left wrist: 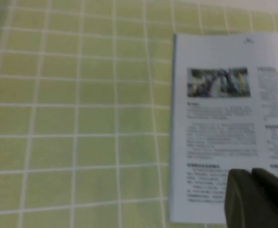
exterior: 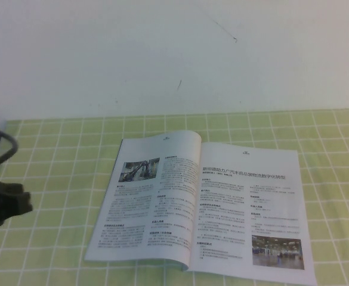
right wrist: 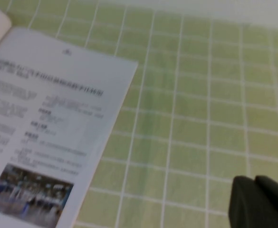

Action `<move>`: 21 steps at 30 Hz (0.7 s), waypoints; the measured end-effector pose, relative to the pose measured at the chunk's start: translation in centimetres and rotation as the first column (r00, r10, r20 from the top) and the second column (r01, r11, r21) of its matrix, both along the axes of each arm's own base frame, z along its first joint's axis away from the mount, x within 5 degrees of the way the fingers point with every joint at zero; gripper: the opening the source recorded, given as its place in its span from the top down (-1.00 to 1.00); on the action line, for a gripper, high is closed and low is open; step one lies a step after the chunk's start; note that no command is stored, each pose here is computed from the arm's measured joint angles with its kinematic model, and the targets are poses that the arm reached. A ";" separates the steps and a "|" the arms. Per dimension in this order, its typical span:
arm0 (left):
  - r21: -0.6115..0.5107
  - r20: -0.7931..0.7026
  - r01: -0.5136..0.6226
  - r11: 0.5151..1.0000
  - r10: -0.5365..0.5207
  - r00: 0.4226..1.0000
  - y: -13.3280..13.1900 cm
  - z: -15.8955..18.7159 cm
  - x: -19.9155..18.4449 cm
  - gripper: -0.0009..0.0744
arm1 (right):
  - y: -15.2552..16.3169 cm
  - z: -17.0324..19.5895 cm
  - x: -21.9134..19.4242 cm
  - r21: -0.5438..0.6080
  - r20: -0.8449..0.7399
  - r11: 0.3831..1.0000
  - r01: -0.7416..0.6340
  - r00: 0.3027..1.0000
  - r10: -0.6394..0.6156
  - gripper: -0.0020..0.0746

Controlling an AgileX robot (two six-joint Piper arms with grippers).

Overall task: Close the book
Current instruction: 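Close the open booklet and leave it lying on the table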

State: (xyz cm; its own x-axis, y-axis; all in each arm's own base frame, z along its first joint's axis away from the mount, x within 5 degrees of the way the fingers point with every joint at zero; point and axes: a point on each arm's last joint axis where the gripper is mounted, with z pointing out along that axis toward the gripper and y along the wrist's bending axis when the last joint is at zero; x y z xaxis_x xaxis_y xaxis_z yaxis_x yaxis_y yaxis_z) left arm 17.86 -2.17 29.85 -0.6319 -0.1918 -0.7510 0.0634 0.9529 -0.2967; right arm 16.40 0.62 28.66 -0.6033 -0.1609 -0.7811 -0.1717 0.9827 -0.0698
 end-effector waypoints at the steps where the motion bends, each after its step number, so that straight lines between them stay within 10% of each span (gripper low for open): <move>1: -0.009 -0.042 0.050 0.999 -0.050 0.998 -0.4 -0.3 0.8 0.99 | 0.2 -0.4 0.8 0.010 -0.051 1.000 -0.019 0.999 0.019 0.96; 7: -0.088 -0.165 0.206 0.975 -0.219 0.962 -1.8 -2.7 6.2 0.99 | 1.8 -3.3 6.0 0.108 -0.234 0.982 -0.153 0.957 0.174 0.96; 21: -0.065 -0.248 0.220 0.973 -0.229 0.941 -1.6 -6.7 16.8 0.99 | 10.1 -13.7 12.7 0.133 -0.468 0.905 -0.404 0.779 0.417 0.96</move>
State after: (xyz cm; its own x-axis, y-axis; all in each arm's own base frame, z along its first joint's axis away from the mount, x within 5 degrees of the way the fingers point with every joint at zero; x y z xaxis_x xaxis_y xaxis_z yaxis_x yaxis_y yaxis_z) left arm 34.67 -3.81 23.14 -0.8294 -0.0465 -0.5567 0.1934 0.9110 -0.3643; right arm 29.10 10.76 14.98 -0.7792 -0.4642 -0.4212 -0.5646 0.8116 0.1501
